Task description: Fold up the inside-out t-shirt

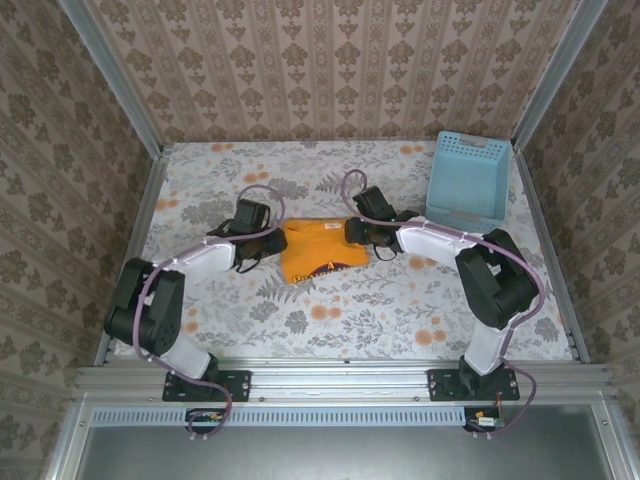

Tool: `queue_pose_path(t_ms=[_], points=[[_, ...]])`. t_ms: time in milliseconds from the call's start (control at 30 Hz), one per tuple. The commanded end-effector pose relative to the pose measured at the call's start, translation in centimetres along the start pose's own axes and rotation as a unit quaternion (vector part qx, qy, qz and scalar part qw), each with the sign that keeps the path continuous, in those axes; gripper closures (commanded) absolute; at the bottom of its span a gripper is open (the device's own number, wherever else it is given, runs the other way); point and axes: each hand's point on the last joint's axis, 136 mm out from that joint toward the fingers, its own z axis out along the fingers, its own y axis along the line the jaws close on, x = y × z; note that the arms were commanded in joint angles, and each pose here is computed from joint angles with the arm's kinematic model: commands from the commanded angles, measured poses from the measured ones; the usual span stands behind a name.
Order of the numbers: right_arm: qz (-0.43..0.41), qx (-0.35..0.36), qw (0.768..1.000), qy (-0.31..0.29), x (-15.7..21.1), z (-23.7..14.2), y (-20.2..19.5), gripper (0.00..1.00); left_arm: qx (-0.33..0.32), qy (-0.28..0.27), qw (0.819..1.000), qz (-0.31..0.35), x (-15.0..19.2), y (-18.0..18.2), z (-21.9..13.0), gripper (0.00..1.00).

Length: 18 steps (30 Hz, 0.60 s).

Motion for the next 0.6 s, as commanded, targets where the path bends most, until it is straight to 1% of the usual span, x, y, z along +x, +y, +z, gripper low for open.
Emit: queue_pose_path(t_ms=[0, 67, 133, 233, 300, 333, 400, 467, 567], points=[[-0.018, 0.034, 0.999, -0.023, -1.5, -4.0, -1.4, 0.44, -0.066, -0.021, 0.998, 0.011, -0.8, 1.7, -3.9, 0.58], [-0.028, 0.027, 0.999, -0.024, -0.9, -5.2, -0.9, 0.41, -0.055, -0.032, 0.998, 0.016, -0.8, 1.0, -5.2, 0.57], [-0.034, 0.012, 0.999, -0.024, -0.2, -6.1, 0.1, 0.41, -0.012, -0.035, 0.999, 0.040, 0.1, -1.8, -5.7, 0.56], [-0.030, -0.026, 0.999, -0.014, 1.0, -6.3, 2.3, 0.41, 0.045, -0.034, 0.997, 0.055, 1.1, -5.2, -5.7, 0.57], [-0.018, -0.060, 0.998, -0.003, 1.6, -5.6, 3.8, 0.43, 0.070, -0.028, 0.995, 0.065, 1.5, -6.9, -4.9, 0.58], [-0.011, -0.073, 0.997, 0.004, 1.7, -4.9, 4.4, 0.44, 0.071, -0.018, 0.995, 0.062, 1.6, -7.2, -4.1, 0.59], [-0.006, -0.067, 0.998, 0.016, 1.7, -3.5, 4.7, 0.47, 0.072, -0.002, 0.996, 0.050, 1.4, -7.2, -2.5, 0.65], [-0.008, -0.050, 0.999, 0.020, 1.1, -1.9, 4.4, 0.48, 0.071, -0.009, 0.997, 0.037, 0.6, -6.7, -1.0, 0.65], [0.004, -0.023, 0.999, 0.025, 0.0, 0.9, 2.9, 0.50, 0.044, -0.013, 0.999, 0.023, -0.9, -5.2, 1.4, 0.65]])
